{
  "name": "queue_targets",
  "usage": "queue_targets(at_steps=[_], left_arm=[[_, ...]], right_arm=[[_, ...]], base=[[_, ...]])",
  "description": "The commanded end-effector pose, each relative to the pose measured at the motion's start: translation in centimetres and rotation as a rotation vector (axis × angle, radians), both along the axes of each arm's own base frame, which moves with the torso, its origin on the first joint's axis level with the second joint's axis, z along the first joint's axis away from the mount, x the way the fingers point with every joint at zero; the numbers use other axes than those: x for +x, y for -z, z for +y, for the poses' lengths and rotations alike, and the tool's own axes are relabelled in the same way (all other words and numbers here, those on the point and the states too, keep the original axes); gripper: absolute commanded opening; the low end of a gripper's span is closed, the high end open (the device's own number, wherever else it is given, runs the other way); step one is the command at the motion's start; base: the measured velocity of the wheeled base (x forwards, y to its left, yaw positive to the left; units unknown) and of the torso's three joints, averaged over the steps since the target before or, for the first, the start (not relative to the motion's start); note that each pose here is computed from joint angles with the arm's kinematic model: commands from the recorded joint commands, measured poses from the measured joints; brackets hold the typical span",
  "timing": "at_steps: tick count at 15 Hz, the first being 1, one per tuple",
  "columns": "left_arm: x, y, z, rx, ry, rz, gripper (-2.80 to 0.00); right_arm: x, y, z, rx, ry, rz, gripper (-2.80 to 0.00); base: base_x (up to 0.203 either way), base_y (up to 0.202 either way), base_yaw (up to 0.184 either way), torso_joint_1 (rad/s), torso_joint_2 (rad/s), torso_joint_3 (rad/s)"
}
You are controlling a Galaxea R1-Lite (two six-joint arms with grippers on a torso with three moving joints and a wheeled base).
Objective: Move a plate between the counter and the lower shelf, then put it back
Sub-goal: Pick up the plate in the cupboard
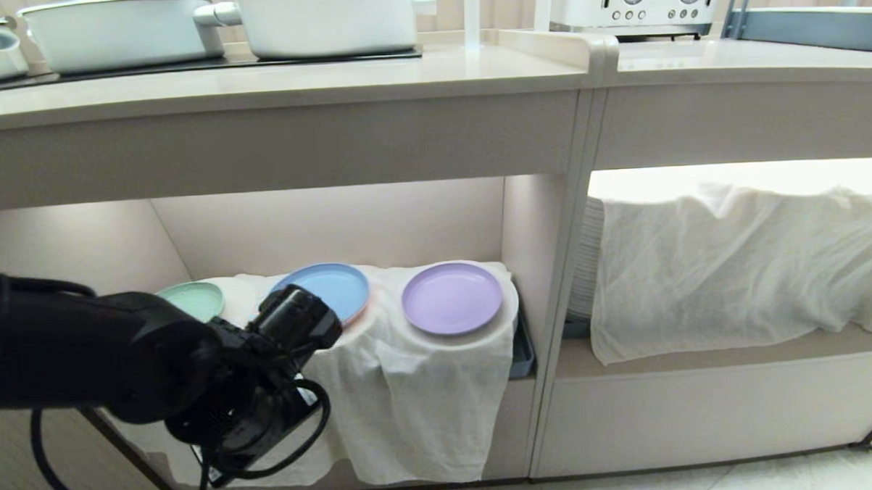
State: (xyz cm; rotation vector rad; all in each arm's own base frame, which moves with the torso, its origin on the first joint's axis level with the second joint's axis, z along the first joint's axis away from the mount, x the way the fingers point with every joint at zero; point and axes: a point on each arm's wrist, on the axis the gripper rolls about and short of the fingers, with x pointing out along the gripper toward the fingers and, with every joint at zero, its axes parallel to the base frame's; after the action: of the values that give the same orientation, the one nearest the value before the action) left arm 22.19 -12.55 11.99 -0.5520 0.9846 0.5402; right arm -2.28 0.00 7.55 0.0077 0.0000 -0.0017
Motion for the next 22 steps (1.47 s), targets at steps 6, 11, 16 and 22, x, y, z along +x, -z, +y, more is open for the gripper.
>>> queue_targets(at_steps=[6, 11, 16, 22], left_arm=[[-4.1, -1.4, 5.4, 0.109, 0.049, -0.226, -2.8], [-5.9, -1.7, 7.1, 0.324, 0.251, -0.358, -2.8], [-9.2, -0.6, 8.6, 0.402, 0.433, -0.514, -2.8], [-14.6, -0.4, 11.2, 0.429, 0.494, -0.684, -2.8]], right_arm=[[0.0, 0.0, 0.0, 0.0, 0.0, 0.0, -2.8], [0.0, 0.0, 0.0, 0.0, 0.0, 0.0, -2.8], [0.0, 0.0, 0.0, 0.0, 0.0, 0.0, -2.8], [0.0, 0.0, 0.0, 0.0, 0.0, 0.0, -2.8]], base=[[0.0, 0.0, 0.0, 0.0, 0.0, 0.0], [0.0, 0.0, 0.0, 0.0, 0.0, 0.0], [0.0, 0.0, 0.0, 0.0, 0.0, 0.0], [0.0, 0.0, 0.0, 0.0, 0.0, 0.0]])
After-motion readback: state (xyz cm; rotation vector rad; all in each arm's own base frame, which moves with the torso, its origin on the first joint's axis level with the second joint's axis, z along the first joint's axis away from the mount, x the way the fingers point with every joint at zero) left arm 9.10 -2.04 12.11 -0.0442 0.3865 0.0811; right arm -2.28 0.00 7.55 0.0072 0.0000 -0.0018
